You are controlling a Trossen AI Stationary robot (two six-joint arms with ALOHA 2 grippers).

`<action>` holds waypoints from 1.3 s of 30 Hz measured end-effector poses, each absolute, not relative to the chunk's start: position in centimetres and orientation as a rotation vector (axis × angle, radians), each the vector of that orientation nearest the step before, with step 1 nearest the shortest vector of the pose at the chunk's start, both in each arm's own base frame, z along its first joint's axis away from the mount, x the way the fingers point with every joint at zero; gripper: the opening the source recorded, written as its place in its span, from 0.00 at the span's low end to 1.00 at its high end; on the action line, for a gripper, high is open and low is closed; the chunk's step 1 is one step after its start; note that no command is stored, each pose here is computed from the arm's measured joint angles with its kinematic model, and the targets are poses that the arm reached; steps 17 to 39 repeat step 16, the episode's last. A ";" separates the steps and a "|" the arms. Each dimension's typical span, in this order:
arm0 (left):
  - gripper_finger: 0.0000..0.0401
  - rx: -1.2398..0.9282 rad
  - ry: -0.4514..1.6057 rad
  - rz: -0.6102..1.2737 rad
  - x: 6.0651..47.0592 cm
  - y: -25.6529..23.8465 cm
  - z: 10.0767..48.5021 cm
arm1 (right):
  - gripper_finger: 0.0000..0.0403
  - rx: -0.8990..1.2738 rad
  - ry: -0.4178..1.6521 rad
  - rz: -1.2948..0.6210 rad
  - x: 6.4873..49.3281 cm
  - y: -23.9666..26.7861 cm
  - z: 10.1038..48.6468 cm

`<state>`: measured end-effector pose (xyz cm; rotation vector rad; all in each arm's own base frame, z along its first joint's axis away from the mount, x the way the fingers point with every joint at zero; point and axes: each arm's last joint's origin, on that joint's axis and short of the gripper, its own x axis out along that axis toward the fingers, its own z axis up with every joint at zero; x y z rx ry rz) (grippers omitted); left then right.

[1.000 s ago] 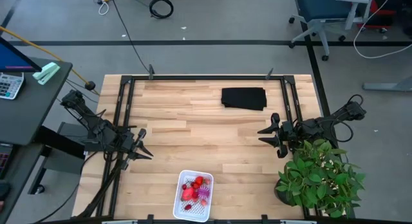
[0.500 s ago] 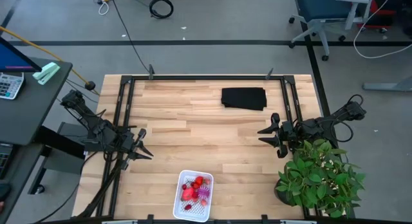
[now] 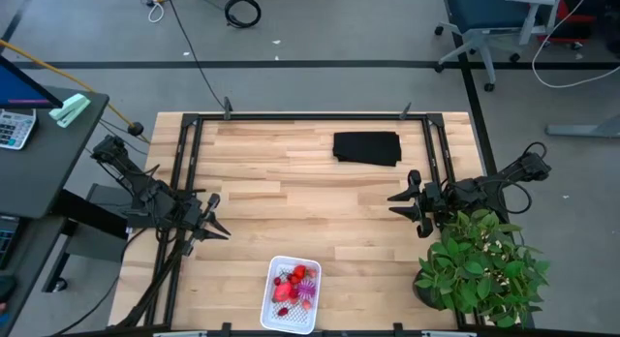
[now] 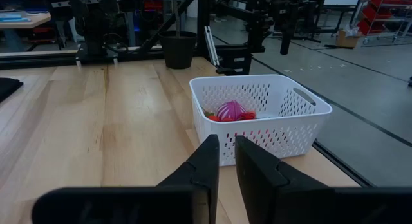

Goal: Pick and placing Produce into tupperware
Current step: Return to Home Position

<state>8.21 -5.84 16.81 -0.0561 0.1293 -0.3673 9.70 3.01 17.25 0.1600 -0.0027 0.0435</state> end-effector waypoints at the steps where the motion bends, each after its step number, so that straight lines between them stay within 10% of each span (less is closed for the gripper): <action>1: 0.14 -0.056 0.129 -0.367 8.2 -5.8 16.8 | 0.34 0.160 -0.003 0.044 9.7 3.0 17.2; 39: 0.15 -0.056 0.129 -0.367 8.2 -5.8 16.8 | 0.34 0.160 -0.002 0.044 9.7 3.0 17.2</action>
